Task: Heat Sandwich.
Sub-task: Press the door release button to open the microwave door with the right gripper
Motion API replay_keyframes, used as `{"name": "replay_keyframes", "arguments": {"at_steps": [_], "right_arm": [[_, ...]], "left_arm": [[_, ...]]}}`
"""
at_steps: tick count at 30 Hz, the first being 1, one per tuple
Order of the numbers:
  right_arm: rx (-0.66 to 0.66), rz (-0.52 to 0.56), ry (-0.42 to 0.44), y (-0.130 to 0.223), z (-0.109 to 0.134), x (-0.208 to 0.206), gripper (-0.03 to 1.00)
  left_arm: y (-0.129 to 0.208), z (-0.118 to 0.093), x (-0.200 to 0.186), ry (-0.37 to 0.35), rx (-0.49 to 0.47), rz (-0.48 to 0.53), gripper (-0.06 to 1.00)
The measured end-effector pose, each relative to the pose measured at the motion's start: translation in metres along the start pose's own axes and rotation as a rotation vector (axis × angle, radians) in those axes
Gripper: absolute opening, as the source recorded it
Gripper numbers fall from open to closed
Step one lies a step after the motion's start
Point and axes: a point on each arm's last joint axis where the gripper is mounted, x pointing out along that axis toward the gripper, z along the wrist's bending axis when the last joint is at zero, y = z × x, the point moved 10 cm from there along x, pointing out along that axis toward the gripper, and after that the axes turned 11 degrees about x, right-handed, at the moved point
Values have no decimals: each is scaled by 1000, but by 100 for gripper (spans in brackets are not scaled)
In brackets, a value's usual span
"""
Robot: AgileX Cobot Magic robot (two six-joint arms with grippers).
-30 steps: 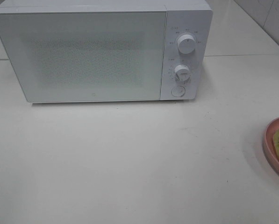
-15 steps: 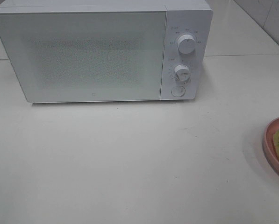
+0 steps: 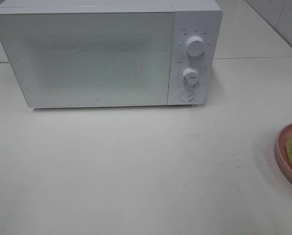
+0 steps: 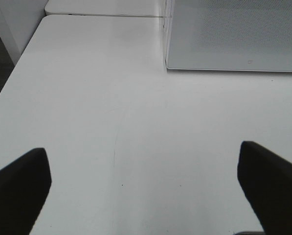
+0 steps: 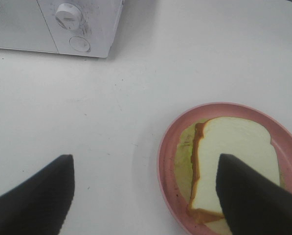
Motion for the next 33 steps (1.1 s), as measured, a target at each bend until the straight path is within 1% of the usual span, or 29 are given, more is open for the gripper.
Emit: {"name": "replay_keyframes", "arguments": {"at_steps": [6,18,31,33], "right_arm": [[-5,17,-2,-7,4,19,76],[-13,9,-16,-23,12,56,76],[-17,-54,-54,-43,24,111,76],[-17,-92,-69,-50,27,122,76]], "left_arm": [[0,0,0,0,0,0,96],[0,0,0,0,0,0,96],[0,0,0,0,0,0,96],[0,0,0,0,0,0,96]]}}
